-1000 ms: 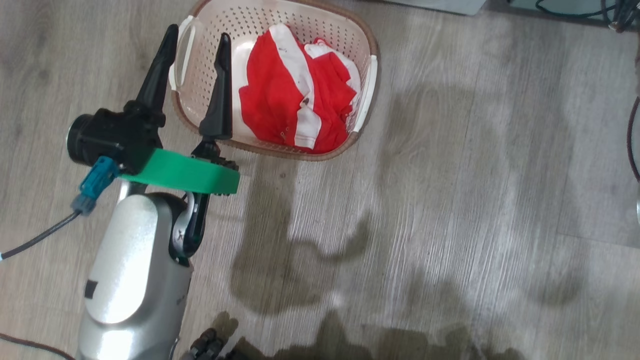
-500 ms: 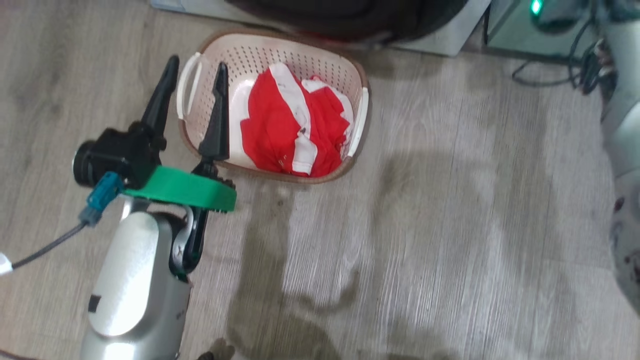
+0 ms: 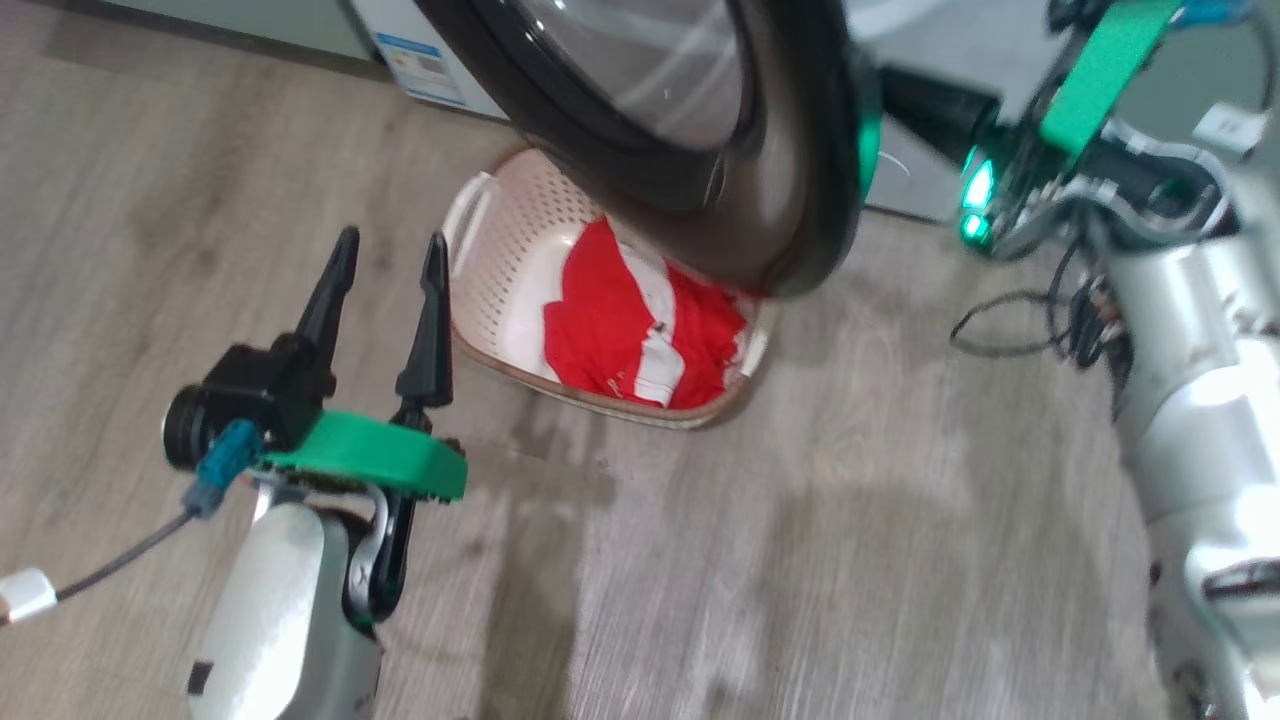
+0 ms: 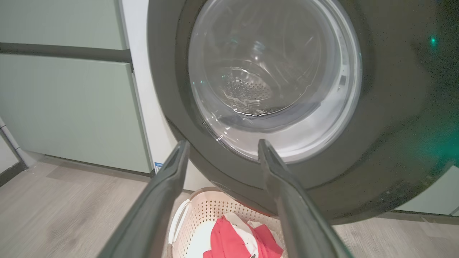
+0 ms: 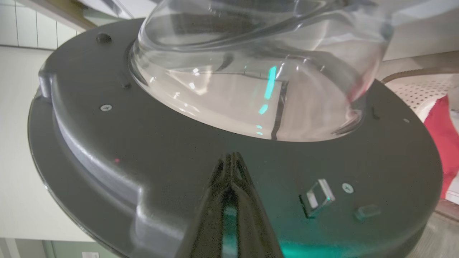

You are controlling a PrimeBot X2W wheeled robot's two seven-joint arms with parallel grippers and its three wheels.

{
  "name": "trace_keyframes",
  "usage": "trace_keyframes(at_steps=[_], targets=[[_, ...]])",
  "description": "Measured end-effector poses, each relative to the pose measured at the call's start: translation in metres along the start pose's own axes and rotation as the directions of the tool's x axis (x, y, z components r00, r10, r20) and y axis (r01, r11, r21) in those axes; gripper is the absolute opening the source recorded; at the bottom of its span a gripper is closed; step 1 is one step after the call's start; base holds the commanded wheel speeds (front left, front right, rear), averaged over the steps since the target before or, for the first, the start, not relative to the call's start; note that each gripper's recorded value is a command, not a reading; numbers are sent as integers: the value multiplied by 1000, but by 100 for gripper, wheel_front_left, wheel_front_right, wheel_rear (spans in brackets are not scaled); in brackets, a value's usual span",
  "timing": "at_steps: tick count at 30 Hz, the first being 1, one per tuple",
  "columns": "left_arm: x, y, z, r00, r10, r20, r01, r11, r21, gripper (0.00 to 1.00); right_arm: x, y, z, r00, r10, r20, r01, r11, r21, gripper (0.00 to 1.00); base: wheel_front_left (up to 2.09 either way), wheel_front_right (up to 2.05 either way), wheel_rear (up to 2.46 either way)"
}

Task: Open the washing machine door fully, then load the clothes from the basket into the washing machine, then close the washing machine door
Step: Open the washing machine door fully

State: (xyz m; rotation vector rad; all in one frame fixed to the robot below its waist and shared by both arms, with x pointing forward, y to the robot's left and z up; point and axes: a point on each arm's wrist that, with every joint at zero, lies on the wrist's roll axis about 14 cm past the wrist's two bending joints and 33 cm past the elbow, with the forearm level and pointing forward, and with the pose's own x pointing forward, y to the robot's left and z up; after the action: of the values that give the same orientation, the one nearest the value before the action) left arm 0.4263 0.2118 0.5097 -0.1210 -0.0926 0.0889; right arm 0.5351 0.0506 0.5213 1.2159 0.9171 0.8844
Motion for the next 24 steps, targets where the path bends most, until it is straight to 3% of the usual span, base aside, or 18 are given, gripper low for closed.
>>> trace_keyframes(at_steps=[17,24], targets=[[-70,63,24,974,224,27,-224,975,4,100,42,25,-125,946,85,-313,-94,996,-12,0,0,0,0],[-81,70,30,966,256,40,-256,967,-4,100,53,32,-150,926,96,-366,-107,994,-10,0,0,0,0]])
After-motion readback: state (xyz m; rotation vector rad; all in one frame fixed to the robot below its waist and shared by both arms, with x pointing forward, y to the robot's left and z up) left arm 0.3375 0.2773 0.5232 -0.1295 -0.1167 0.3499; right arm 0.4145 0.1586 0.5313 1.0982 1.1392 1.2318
